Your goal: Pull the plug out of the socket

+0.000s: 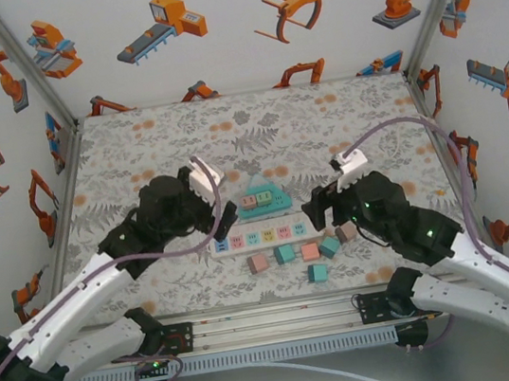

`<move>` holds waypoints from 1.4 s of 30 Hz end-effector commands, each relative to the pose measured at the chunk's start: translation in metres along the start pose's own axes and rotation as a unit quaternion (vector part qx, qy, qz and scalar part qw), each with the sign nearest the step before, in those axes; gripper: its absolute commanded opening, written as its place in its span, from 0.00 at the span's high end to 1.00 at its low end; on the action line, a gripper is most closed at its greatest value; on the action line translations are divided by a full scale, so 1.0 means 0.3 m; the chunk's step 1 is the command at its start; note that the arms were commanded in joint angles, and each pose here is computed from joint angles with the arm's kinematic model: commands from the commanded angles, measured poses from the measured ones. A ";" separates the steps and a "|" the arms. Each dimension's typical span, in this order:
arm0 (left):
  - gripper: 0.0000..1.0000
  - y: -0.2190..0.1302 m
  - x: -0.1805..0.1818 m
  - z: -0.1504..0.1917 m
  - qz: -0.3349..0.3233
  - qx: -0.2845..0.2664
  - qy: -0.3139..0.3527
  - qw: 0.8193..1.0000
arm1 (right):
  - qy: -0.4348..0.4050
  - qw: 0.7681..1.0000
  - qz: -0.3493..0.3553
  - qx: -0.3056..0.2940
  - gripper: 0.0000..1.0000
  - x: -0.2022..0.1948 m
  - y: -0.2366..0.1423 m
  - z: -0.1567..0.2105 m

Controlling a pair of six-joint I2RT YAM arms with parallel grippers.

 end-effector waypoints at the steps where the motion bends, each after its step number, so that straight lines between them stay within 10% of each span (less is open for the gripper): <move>1: 0.03 0.043 0.089 -0.115 0.008 -0.046 -0.096 0.994 | -0.197 0.976 -0.031 -0.089 0.22 0.055 0.026 -0.125; 9: 0.00 0.285 0.315 -0.146 -0.043 0.028 -0.253 0.966 | -0.453 0.879 -0.150 -0.016 0.19 0.122 0.223 -0.092; 23: 0.19 0.563 0.429 0.094 -0.032 0.130 -0.404 0.905 | -0.465 0.812 -0.337 0.103 0.36 0.125 0.556 0.096; 42: 0.34 0.623 0.340 0.195 -0.012 0.198 -0.418 0.887 | -0.458 0.801 -0.350 0.161 0.62 0.115 0.771 0.245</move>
Point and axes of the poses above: each hand's point on the last joint's axis, 136 mm out from that joint toward the fingers, its own y axis out along the fingers, its own x axis along the line the jaws close on, z = x × y, the point moved 7 cm from there along -y, back along the fingers, and after that the axes turned 1 degree about -y, right-handed, at the moved point
